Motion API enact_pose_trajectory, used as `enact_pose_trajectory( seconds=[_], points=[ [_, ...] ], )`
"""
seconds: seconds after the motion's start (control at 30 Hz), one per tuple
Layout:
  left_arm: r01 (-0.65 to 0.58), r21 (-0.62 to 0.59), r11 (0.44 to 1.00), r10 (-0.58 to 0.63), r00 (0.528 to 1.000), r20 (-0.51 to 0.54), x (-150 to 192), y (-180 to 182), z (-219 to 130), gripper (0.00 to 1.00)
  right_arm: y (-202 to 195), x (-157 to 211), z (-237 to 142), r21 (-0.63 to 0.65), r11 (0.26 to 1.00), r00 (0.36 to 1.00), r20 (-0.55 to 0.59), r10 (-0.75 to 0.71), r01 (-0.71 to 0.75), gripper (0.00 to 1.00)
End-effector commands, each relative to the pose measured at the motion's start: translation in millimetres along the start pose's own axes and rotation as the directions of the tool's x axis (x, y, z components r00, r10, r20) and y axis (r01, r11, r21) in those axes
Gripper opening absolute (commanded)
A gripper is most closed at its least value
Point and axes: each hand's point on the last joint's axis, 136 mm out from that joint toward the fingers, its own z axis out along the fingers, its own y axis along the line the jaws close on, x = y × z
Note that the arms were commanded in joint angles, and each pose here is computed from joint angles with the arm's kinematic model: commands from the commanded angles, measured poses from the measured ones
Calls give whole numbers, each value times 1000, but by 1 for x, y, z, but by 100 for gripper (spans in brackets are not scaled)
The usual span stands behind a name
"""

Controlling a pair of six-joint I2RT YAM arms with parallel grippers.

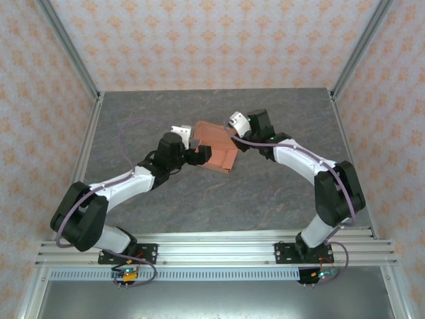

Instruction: Fold the paper box

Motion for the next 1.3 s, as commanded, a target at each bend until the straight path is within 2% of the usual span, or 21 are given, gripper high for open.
enact_pose_trajectory(
  seconds=[0.0, 0.2, 0.37, 0.4, 0.47, 0.57, 0.67, 0.8, 0.93, 1.1, 1.2, 1.27],
  points=[
    [19, -49, 999, -17, 999, 48, -5, 11, -13, 93, 23, -2, -4, -188, 957, 975, 41, -218, 222, 20],
    [7, -91, 996, -1, 997, 72, -6, 20, -24, 93, 39, 0, -2, -388, 823, 901, 50, -432, 416, 20],
    [7, -131, 991, 2, 998, 67, -4, 29, -26, 94, 24, -10, 13, -350, 784, 848, 61, -527, 512, 20],
    [6, -134, 991, 3, 998, 67, -4, 30, -26, 94, 19, -15, 14, -340, 787, 846, 56, -530, 515, 21],
    [5, -148, 989, 4, 998, 63, -3, 33, -26, 94, 14, -26, 16, -317, 803, 857, 63, -512, 504, 35],
    [12, -197, 980, -1, 998, 55, -3, 43, -25, 94, 9, -47, 14, -276, 877, 919, 103, -381, 394, 49],
    [53, -185, 981, -47, 998, 33, -2, 48, -19, 94, 12, -56, 6, -273, 934, 971, 132, -200, 230, 51],
    [107, -172, 979, -108, 994, 7, 0, 52, -12, 86, 19, -50, -5, -256, 966, 984, 179, 16, 31, 53],
    [122, -145, 982, -127, 992, -20, -2, 48, -5, 75, 19, -40, -10, -242, 956, 961, 175, 214, -169, 53],
    [123, -153, 981, -130, 991, -35, -1, 49, 1, 71, -1, -16, -5, -104, 930, 921, 137, 366, -354, 52],
    [136, -165, 977, -146, 988, -49, 2, 51, 3, 71, -2, 2, -6, -74, 866, 860, 106, 499, -494, 53],
    [157, -173, 972, -169, 984, -56, 7, 53, 4, 71, 6, 4, -13, -116, 812, 798, 153, 583, -572, 55]
  ],
)
